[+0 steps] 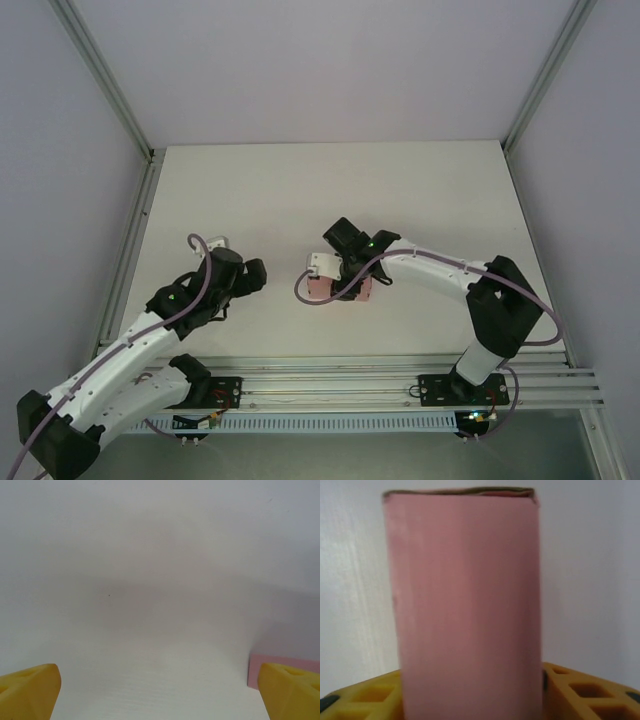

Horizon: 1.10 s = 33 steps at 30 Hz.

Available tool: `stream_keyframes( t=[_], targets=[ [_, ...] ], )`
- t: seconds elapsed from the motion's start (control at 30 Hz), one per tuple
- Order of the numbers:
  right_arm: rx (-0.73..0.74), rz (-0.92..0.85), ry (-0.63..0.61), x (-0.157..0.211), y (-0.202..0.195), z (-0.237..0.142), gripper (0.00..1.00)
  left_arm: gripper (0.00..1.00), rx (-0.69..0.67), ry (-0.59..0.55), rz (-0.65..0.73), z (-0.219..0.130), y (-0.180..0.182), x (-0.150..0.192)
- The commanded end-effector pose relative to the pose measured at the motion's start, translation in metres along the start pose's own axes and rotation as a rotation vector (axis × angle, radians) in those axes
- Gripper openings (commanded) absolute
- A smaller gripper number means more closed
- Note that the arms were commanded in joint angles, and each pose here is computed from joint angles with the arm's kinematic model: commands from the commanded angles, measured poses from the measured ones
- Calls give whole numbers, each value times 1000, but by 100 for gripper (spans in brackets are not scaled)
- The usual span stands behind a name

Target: Assemble paper box

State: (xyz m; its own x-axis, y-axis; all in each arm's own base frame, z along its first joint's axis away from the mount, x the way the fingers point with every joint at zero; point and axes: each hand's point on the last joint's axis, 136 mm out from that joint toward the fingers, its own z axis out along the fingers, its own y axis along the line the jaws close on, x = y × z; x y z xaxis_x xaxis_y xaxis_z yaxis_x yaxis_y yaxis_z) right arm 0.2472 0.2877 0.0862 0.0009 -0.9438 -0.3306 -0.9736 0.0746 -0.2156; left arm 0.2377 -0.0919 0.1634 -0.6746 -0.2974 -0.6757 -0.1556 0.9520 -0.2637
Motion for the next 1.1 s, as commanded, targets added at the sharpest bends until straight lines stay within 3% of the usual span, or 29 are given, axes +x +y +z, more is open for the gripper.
stream_keyframes(
  t=[0.0,0.13,0.33,0.57,0.67,0.8,0.93,1.0,1.07],
  targets=[
    [121,-21,14,-1,-23,-3,44,100,-20,-30,-25,-5,9,-4],
    [247,-6,33,0,-45,-16,38,100,-28,-37,-23,-7,11,-6],
    [644,-46,78,3,-108,-27,41,100,-49,-27,-30,-4,16,-1],
    [734,-122,147,10,-122,15,44,100,-47,-14,-31,-4,17,3],
    [672,-112,168,17,-109,24,50,100,-54,-9,-30,-3,19,5],
    [520,-112,105,25,-74,31,57,100,-45,-9,-27,-3,17,5],
    [406,-114,47,27,-46,20,81,100,-37,-19,-22,-4,14,1],
    [330,-87,41,28,-33,8,100,100,-32,-22,-14,-4,11,-2],
    [281,-48,-7,20,-25,-9,100,100,-37,-28,-9,-4,10,-5]
  ],
)
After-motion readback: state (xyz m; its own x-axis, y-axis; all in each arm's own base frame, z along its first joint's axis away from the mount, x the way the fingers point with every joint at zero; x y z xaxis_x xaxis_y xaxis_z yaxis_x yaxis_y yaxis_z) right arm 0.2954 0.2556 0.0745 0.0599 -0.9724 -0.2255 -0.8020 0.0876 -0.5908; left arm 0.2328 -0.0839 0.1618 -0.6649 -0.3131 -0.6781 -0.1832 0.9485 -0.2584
